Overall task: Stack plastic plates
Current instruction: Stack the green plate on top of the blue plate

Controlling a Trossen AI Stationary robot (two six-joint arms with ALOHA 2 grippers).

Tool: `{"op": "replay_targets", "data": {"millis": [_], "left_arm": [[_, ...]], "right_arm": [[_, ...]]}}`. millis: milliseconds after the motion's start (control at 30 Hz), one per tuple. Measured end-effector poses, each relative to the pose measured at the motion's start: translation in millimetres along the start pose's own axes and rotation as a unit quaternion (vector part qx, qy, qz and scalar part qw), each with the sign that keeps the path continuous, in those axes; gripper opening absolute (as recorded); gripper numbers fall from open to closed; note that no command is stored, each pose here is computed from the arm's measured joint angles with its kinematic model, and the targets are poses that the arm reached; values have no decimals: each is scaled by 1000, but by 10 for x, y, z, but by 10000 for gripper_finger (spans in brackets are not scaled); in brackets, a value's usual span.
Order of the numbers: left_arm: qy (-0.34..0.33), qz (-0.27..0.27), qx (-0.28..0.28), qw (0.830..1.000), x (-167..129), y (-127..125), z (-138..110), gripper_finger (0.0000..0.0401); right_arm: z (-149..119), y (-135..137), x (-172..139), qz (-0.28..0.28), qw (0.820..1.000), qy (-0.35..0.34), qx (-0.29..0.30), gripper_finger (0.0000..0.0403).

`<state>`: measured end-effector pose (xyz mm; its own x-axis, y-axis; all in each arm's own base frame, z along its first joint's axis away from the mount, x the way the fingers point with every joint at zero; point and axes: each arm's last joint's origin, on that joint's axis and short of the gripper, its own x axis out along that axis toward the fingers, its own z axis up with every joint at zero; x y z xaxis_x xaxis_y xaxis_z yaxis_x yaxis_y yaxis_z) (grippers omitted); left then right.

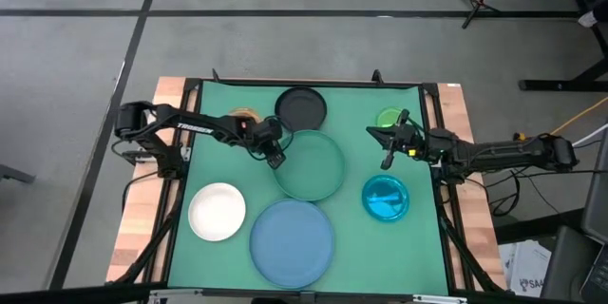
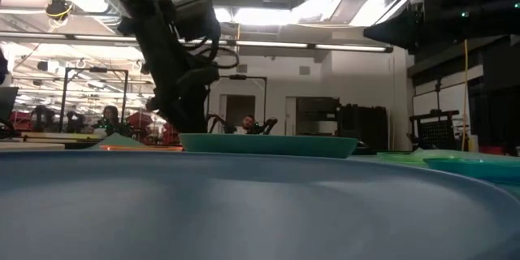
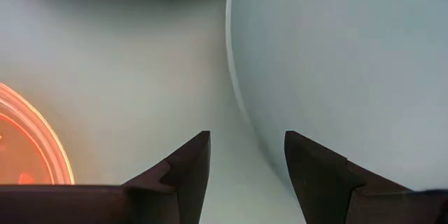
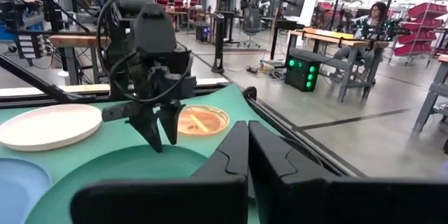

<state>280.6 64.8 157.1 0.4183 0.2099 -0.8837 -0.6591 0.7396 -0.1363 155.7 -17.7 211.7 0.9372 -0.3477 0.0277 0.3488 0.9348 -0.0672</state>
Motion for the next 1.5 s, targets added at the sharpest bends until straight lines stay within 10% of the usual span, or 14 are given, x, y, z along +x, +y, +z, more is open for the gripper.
{"op": "replay_targets", "data": {"millis": [900, 1500], "left_arm": [[-21, -28, 53, 998, 148, -55, 47, 31], [-62, -36, 72, 995, 74, -128, 204, 19]], "right_arm": [[-16, 2, 11, -5, 1000, 6, -7, 1], [-18, 2, 11, -5, 1000, 6, -7, 1]]}}
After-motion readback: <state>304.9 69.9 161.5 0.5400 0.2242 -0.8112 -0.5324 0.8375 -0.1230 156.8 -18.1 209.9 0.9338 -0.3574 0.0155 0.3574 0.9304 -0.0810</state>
